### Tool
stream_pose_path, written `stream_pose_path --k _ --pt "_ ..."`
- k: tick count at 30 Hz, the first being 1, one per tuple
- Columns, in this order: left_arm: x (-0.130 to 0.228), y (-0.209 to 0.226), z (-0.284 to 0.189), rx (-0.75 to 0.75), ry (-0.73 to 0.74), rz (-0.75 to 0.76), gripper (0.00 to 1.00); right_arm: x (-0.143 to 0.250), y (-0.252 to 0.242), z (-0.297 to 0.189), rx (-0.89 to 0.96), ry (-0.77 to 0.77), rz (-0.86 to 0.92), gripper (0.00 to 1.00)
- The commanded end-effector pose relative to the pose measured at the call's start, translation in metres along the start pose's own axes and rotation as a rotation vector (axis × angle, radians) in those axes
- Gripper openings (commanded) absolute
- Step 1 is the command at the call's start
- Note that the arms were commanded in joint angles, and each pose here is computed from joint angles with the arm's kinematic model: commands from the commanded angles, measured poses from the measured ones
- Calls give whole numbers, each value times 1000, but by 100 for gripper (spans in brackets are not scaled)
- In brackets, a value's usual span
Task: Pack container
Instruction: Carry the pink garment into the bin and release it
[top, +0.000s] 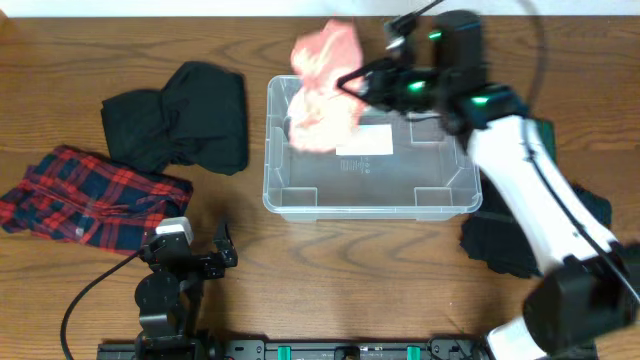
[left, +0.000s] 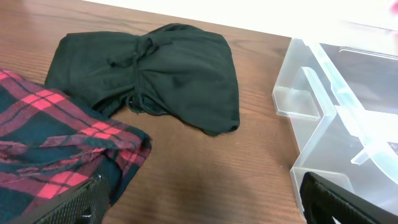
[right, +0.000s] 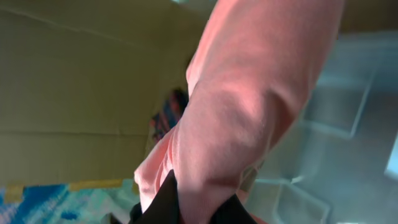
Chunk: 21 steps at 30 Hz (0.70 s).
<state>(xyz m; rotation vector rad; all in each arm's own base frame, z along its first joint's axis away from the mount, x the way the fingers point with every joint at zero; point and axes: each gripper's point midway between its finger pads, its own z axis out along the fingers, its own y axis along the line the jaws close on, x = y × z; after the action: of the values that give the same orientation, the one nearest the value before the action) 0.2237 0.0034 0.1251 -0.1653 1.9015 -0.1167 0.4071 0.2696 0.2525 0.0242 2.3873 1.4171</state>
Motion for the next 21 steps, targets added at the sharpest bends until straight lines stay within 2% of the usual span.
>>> stream_pose_path --k 1,11,21 --pt "8 -1 3 9 16 10 98 8 -30 30 80 30 170 1" --pt "8 -1 3 9 16 10 98 45 -96 70 201 166 307 1" --pt "9 -1 3 9 17 10 98 96 -105 86 230 287 338 1"
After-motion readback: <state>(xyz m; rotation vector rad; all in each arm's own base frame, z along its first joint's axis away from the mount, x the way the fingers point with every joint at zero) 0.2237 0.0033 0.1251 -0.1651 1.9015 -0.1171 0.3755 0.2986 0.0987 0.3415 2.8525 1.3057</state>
